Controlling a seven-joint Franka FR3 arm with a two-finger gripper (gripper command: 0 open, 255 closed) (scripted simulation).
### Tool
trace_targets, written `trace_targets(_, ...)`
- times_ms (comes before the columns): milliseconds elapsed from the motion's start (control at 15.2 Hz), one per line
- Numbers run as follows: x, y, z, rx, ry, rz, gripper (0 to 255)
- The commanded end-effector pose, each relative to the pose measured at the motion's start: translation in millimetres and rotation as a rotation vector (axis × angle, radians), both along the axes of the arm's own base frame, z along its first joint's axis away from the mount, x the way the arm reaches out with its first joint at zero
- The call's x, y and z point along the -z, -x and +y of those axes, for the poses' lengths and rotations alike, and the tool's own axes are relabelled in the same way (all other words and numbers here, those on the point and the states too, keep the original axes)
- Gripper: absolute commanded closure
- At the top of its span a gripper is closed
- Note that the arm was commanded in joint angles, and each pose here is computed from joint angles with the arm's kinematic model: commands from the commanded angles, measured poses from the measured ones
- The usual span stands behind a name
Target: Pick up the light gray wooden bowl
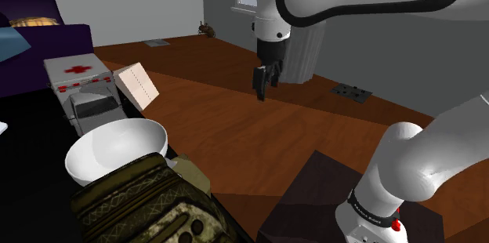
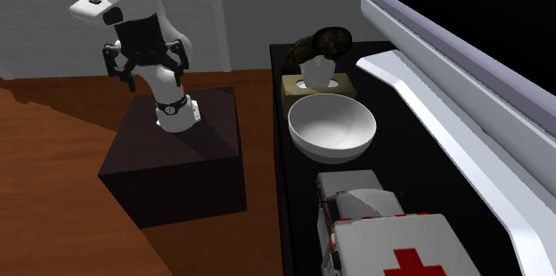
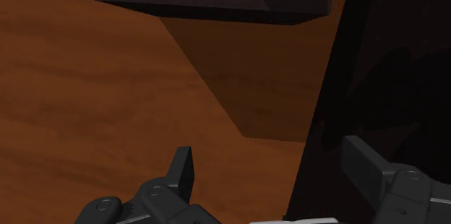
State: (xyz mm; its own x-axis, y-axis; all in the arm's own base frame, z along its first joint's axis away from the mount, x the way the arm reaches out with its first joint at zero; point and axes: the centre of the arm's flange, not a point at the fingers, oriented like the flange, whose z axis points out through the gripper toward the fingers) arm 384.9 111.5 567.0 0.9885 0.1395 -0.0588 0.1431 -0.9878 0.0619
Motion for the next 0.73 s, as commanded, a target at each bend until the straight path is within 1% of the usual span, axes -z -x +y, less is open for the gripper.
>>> trace_targets(0,3,-14,19,-0.008,-0.015,0.003,0)
trace_targets(660,15,-81,123,-0.049,-0.083,0.021,0)
